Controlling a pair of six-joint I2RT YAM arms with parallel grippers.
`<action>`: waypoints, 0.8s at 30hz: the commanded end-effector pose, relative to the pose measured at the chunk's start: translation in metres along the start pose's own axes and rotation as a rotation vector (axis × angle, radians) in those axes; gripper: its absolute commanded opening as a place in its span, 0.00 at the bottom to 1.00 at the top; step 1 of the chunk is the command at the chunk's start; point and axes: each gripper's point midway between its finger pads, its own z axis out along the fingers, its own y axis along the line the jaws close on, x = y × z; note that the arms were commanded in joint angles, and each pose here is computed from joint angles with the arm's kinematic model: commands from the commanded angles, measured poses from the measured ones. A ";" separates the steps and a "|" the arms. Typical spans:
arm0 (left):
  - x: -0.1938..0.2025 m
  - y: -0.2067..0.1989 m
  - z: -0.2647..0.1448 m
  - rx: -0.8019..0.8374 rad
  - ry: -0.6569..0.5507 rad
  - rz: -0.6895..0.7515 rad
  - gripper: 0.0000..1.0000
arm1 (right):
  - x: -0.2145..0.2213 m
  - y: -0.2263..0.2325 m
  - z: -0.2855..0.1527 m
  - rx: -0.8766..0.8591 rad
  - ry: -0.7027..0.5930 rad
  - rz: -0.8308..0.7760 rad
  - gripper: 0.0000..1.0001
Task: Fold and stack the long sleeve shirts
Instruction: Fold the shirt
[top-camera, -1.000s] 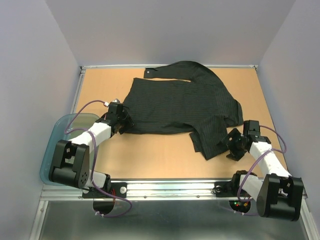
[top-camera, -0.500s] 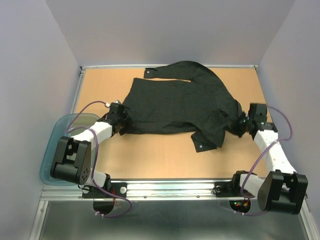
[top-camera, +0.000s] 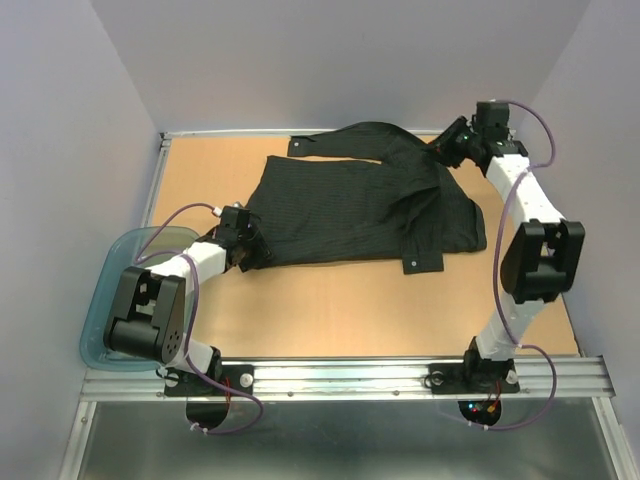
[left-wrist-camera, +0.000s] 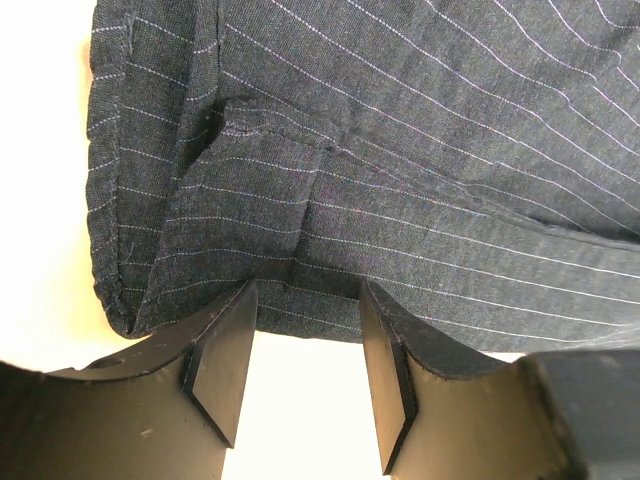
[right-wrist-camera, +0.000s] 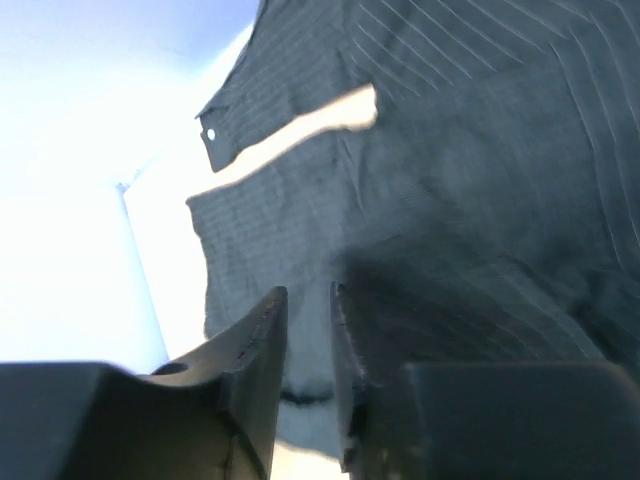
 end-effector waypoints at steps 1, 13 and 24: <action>0.000 -0.004 0.000 0.015 0.004 0.022 0.57 | -0.033 0.032 0.016 -0.056 -0.084 -0.080 0.43; 0.000 -0.004 0.000 0.014 0.020 0.037 0.57 | 0.017 -0.130 -0.048 0.373 -0.090 -0.238 0.72; 0.002 -0.002 0.001 -0.002 0.034 0.045 0.57 | 0.053 -0.195 -0.060 0.463 0.052 -0.337 0.61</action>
